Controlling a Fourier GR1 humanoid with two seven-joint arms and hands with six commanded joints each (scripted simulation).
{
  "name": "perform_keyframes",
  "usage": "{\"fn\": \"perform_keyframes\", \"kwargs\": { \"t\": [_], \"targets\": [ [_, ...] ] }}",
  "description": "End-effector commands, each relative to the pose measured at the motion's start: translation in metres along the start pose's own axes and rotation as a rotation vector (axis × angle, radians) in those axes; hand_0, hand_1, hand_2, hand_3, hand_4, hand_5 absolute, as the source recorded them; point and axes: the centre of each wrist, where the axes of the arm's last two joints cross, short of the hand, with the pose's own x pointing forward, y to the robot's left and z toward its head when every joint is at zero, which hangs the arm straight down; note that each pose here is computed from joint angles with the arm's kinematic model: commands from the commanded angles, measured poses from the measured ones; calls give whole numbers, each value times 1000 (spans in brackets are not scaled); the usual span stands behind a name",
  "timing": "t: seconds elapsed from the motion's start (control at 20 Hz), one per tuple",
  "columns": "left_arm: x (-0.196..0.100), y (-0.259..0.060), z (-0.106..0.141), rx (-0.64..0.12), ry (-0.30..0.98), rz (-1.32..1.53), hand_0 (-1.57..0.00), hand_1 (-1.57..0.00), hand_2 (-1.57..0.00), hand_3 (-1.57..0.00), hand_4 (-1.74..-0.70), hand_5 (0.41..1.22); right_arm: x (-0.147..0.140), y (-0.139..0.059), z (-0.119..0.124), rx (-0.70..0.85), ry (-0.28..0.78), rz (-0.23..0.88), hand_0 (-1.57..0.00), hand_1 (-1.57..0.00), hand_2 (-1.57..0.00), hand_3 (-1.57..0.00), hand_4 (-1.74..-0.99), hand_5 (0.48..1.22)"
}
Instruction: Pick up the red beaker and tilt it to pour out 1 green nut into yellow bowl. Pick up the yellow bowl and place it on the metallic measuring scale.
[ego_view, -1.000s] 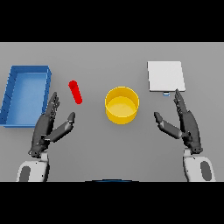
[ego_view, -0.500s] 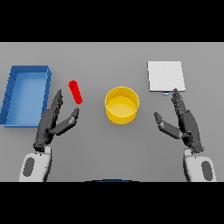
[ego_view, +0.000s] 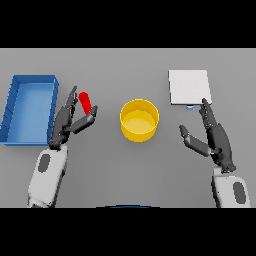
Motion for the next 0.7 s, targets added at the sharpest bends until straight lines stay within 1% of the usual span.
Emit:
{"fn": "perform_keyframes", "kwargs": {
  "t": [0.0, 0.05, 0.15, 0.25, 0.3, 0.35, 0.4, 0.45, 0.5, 0.55, 0.6, 0.65],
  "targets": [
    [1, -2, -8, 3, -4, -11, 1, 1, 1, 1, -1230, 635, -1, -2, 3, 4, 1, -4, 1, 1, 1, 1, -1303, 631],
    [5, -4, -13, 2, -17, -26, 1, 1, 1, 1, -1225, 635, -4, 1, 1, 1, 21, 4, 1, 1, 1, 1, -1301, 631],
    [5, -5, -23, 5, 1, -46, 1, 1, 1, 1, -1221, 635, -1, -1, -1, -9, 11, 16, 1, 1, 1, 1, -1299, 634],
    [5, -4, -30, 3, -15, -66, 1, 1, 1, 1, -1231, 647, -4, 1, -2, -13, 18, 19, 1, 1, 1, 1, -1300, 638],
    [0, -4, -33, 6, -8, -68, 1, 1, 1, 1, -1245, 660, -3, 2, 0, -9, 10, 9, 1, 1, 1, 1, -1299, 639],
    [1, -6, -37, 0, -13, -54, 1, 1, 1, 1, -1258, 668, -4, 1, 1, -11, 9, 13, 1, 1, 1, 1, -1300, 642],
    [-2, -13, -37, -9, -15, -44, 1, 1, 1, 1, -1270, 675, -4, -1, -3, -13, 22, 13, 1, 1, 1, 1, -1301, 644],
    [-5, -13, -38, -9, -24, -46, 1, 1, 1, 1, -1290, 686, -4, 3, -2, -8, 8, 17, 1, 1, 1, 1, -1300, 646],
    [-7, -14, -41, -2, -26, -42, 1, 1, 1, 1, -1310, 697, -2, -1, -3, -9, 4, 23, 1, 1, 1, 1, -1300, 647],
    [-5, -17, -43, 5, -35, -28, 1, 1, -1, 1, -1331, 709, -2, -1, -2, -14, 8, 6, 1, 1, 1, 1, -1303, 646],
    [-7, -17, -43, 14, -39, -17, 1, -6, -50, -30, -1347, 726, -4, -1, 1, -12, 0, 7, 1, 1, 1, 1, -1301, 647],
    [-8, -16, -45, 25, -37, -7, -153, -145, -179, -129, -1364, 747, -2, -2, -1, -16, 12, 4, 1, 1, 1, 1, -1298, 646]
  ]
}}
